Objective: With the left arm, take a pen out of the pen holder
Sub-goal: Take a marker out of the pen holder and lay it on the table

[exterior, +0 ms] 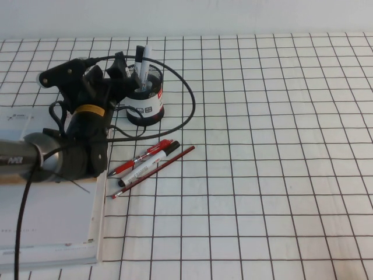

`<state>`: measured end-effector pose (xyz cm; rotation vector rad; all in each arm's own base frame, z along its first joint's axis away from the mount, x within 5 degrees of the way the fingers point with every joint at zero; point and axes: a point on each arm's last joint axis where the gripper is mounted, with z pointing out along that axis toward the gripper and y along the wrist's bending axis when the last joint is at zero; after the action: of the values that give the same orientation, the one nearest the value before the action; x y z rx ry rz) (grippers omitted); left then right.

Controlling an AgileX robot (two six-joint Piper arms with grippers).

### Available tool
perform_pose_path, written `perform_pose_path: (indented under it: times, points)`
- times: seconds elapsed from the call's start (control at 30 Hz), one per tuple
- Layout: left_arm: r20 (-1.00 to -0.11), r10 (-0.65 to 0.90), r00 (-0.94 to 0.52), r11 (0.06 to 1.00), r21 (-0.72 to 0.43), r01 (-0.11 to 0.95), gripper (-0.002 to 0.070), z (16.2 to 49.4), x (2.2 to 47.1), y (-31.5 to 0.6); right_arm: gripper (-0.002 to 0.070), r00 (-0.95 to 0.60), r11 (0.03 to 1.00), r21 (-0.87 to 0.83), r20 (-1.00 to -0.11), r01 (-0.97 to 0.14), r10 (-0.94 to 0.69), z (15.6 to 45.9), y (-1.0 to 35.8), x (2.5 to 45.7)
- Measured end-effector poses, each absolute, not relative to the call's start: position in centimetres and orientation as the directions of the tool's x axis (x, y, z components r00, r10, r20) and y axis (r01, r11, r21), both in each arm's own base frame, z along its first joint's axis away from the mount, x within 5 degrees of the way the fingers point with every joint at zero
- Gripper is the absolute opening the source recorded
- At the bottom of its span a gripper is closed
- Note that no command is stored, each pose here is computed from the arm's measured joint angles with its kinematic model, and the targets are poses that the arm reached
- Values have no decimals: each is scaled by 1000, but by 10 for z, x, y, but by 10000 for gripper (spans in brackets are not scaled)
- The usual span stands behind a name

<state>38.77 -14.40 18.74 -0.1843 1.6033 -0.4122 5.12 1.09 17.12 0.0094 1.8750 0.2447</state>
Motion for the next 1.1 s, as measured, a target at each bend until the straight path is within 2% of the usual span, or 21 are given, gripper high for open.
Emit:
perform_pose_path:
  times: [0.4, 0.77, 1.1]
  points:
    - [-902, -416, -115, 901, -426, 82, 372, 177, 401, -134, -15, -315, 978, 173, -940, -116, 129, 171, 11, 51]
    - [-916, -383, -121, 903, -399, 157, 357, 186, 408, -143, -15, -315, 978, 173, -940, -116, 129, 171, 11, 51]
    - [-913, -375, -160, 909, -396, 131, 354, 167, 418, -141, -15, -315, 978, 173, -940, -116, 129, 171, 11, 51]
